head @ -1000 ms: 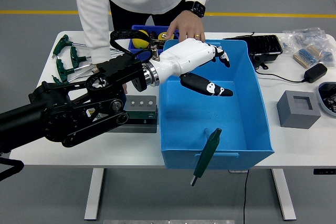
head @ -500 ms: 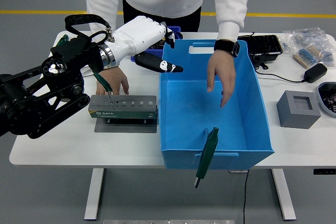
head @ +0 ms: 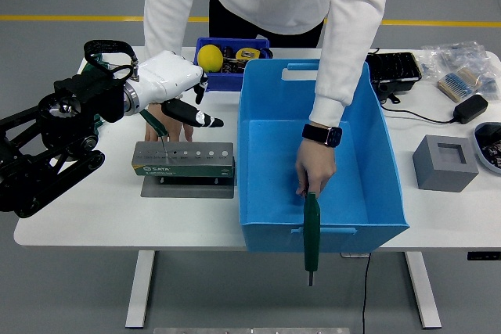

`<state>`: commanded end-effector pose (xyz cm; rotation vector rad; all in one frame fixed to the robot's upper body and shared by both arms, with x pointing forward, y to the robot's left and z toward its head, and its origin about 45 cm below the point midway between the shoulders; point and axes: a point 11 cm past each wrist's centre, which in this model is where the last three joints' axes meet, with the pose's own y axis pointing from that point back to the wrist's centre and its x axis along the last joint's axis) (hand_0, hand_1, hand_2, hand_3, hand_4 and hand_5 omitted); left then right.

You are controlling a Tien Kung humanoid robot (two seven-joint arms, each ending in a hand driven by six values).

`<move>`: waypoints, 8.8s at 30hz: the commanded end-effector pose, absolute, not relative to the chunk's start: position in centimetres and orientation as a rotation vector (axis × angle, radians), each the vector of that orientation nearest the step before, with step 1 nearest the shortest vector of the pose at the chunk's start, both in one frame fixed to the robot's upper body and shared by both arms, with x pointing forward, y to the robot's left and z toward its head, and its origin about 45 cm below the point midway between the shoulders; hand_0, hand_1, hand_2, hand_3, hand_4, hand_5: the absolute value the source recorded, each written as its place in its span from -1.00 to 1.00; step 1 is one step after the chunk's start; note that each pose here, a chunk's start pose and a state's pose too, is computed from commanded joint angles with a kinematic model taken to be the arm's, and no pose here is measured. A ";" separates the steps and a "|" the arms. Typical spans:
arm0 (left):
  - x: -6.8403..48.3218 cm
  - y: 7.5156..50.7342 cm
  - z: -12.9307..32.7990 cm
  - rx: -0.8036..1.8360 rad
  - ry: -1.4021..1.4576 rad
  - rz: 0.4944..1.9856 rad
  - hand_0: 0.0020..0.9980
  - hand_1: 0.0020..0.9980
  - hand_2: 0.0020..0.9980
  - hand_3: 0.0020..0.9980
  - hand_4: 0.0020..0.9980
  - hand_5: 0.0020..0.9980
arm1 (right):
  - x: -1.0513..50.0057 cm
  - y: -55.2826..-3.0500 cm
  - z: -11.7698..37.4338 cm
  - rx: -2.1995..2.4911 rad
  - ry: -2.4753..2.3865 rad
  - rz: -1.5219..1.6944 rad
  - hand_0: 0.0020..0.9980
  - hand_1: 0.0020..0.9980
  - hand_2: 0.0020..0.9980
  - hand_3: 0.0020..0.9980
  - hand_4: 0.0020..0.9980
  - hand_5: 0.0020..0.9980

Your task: Lift tool from toolbox,place it in box,lift tool from toolbox,place it in box

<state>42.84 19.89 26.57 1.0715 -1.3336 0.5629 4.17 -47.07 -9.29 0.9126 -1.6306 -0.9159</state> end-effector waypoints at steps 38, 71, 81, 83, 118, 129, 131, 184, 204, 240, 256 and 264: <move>41.4 20.6 21.2 1.296 -1.411 0.331 0.70 0.00 -0.15 -0.27 0.83 0.90 | 4.3 -47.4 -9.1 0.913 -1.628 -0.908 0.52 0.40 0.47 0.43 0.94 0.67; 41.6 22.6 19.8 1.371 -1.386 0.289 0.70 -0.13 -0.26 -0.39 0.86 0.95 | 3.9 -47.1 -9.3 0.912 -1.621 -0.917 0.51 0.39 0.47 0.43 0.94 0.67; 41.7 22.6 19.9 1.370 -1.392 0.283 0.66 -0.35 -0.45 -0.54 0.86 0.96 | 3.9 -47.2 -9.3 0.911 -1.626 -0.919 0.51 0.39 0.47 0.42 0.94 0.67; 41.7 22.4 19.9 1.363 -1.395 0.284 0.66 -0.35 -0.45 -0.54 0.86 0.96 | 3.9 -47.1 -9.3 0.909 -1.627 -0.921 0.51 0.39 0.47 0.42 0.94 0.67; 42.1 22.0 21.7 1.183 -1.504 0.393 -0.14 -0.91 -0.88 -0.90 0.83 0.57 | 3.8 -47.2 -9.3 0.909 -1.629 -0.922 0.51 0.39 0.47 0.43 0.94 0.67; 42.1 21.4 24.0 1.057 -1.577 0.480 -0.33 -1.00 -0.94 -0.96 0.90 -0.08 | 3.7 -47.2 -9.3 0.908 -1.627 -0.923 0.51 0.38 0.47 0.43 0.94 0.67; 42.1 21.3 24.5 1.038 -1.587 0.492 -0.33 -1.00 -0.94 -0.96 0.90 -0.08 | 3.7 -47.2 -9.3 0.909 -1.627 -0.923 0.51 0.38 0.47 0.43 0.94 0.67; 39.3 10.7 40.9 0.570 -1.699 0.668 -0.48 -1.00 -1.00 -0.96 0.70 -0.37 | 3.7 -47.3 -9.2 0.909 -1.620 -0.917 0.51 0.38 0.47 0.42 0.94 0.67; 37.5 3.8 25.8 0.585 -1.351 0.506 -0.30 -0.93 -0.85 -0.72 0.75 0.18 | 4.3 -47.6 -9.0 0.921 -1.608 -0.897 0.51 0.38 0.47 0.42 0.94 0.67; 41.4 15.5 31.0 0.153 -0.823 1.300 0.60 0.55 0.68 0.48 0.89 0.65 | 4.8 -47.5 -9.0 0.924 -1.624 -0.903 0.50 0.38 0.46 0.42 0.94 0.67; 39.6 30.9 23.5 -0.110 0.065 1.708 0.55 0.50 0.58 0.40 0.91 0.68 | 6.2 -47.9 -8.6 0.938 -1.656 -0.887 0.50 0.37 0.46 0.42 0.94 0.67; 32.9 35.8 16.5 -0.034 0.165 1.846 0.65 0.57 0.64 0.43 0.95 0.76 | 6.0 -47.8 -8.7 0.934 -1.654 -0.891 0.50 0.37 0.46 0.42 0.94 0.67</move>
